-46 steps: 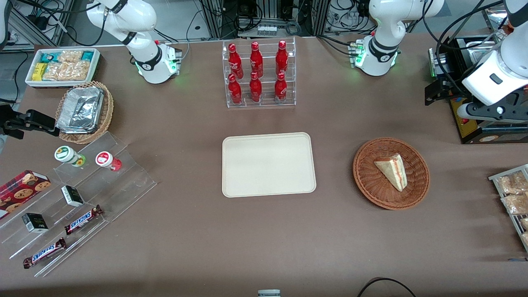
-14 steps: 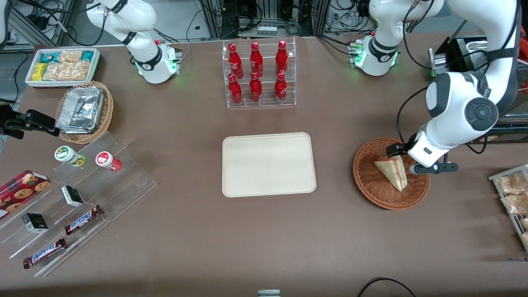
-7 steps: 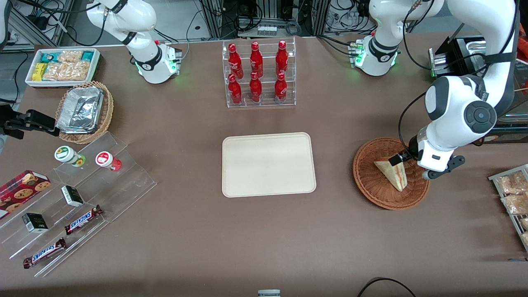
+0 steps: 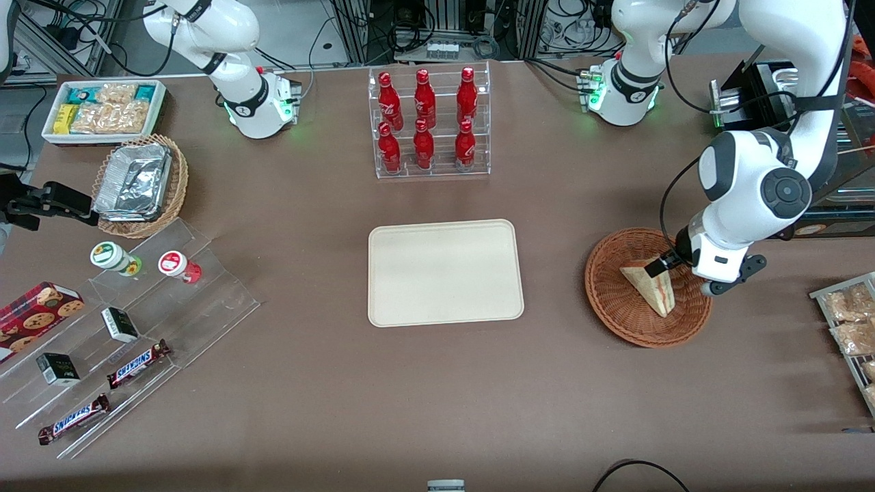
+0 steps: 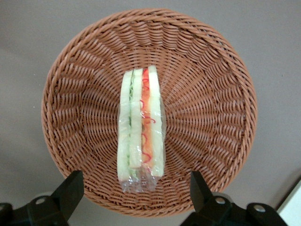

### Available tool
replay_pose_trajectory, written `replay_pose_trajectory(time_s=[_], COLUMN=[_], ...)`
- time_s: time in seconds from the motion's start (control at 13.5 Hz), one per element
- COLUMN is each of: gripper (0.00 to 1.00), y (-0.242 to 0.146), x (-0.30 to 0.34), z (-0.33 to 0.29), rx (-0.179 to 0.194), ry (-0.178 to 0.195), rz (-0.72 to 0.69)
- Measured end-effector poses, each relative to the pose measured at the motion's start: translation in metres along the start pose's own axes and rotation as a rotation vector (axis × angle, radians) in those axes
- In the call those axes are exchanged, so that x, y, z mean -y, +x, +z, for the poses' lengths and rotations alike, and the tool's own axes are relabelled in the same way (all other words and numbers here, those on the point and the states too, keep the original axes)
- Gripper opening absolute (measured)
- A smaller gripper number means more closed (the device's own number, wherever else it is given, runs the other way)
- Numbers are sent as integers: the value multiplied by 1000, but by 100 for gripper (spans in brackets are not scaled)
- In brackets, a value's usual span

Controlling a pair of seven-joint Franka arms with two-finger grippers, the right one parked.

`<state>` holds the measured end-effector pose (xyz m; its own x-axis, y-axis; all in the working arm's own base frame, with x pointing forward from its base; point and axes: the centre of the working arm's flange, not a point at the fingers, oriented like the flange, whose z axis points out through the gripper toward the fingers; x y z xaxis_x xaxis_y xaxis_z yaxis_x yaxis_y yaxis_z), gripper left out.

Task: Place sandwich from basket to tray
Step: 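Lower the left gripper and close it on the sandwich's upright edge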

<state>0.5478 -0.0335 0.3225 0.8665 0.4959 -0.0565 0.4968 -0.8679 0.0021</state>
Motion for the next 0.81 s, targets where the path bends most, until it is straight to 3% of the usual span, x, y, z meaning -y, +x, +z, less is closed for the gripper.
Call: replay_pose_trajectory(time_s=[0.81], gripper=[100], y=[-5], x=[8], z=[48], rx=[-28], ry=[-22], rz=[-11])
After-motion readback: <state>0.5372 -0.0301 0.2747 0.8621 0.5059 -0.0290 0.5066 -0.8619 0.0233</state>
